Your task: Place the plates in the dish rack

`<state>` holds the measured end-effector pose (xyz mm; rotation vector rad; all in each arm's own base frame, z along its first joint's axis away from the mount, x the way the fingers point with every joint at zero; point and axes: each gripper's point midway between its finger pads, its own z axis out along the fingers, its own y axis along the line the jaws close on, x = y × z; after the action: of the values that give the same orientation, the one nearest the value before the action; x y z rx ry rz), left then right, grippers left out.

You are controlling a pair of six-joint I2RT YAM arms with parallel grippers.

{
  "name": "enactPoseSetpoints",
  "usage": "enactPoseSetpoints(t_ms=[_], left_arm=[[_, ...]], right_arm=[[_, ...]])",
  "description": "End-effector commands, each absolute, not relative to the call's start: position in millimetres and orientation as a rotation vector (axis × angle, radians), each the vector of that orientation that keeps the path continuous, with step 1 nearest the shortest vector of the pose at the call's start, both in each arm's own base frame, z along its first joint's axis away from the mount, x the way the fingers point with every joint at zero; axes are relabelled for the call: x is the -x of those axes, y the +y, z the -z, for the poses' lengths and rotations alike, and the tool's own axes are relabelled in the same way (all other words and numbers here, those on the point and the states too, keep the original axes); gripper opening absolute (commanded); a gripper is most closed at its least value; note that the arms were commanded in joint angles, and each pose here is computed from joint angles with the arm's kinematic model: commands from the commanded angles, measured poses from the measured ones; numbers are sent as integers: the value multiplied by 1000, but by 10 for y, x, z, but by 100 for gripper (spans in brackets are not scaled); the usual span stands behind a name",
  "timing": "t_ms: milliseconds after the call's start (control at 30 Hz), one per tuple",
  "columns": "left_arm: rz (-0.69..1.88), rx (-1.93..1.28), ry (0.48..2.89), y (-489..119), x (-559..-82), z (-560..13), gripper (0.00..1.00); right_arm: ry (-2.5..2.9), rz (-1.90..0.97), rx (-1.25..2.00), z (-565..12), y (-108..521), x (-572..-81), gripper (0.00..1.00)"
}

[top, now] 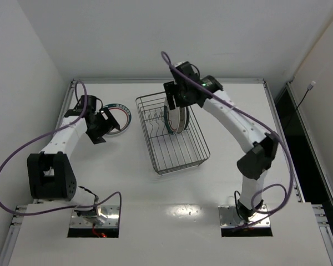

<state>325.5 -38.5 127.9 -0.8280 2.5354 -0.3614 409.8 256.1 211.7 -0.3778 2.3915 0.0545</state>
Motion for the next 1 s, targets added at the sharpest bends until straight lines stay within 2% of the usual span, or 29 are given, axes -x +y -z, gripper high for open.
enactPoseSetpoints(t_ms=[0, 100, 267, 400, 567, 667, 800, 967], left_arm=[[391, 873, 2492, -354, -3501, -1154, 81], [366, 946, 2576, -360, -3546, -793, 81], [332, 1048, 2586, -330, -3714, -519, 81], [275, 1090, 2551, -244, -3909, -410, 76], [228, 1260, 2445, -42, -4019, -349, 74], [300, 1336, 2313, 4, -4039, -491, 74], [365, 1450, 2171, 62, -4000, -540, 83], [362, 1555, 2117, 148, -4016, -398, 83]], right_arm=[[2262, -164, 361, -2908, 2439, -3903, 66], [2193, -256, 350, -3230, 2396, -3712, 66], [2179, -298, 363, -3324, 2318, -3512, 66], [2185, -295, 370, -3301, 2230, -3435, 66], [2181, -280, 357, -3316, 2098, -3392, 66], [2184, -275, 347, -3307, 2032, -3360, 66], [2194, -284, 339, -3277, 1970, -3339, 66], [2206, -305, 354, -3237, 1989, -3295, 66]])
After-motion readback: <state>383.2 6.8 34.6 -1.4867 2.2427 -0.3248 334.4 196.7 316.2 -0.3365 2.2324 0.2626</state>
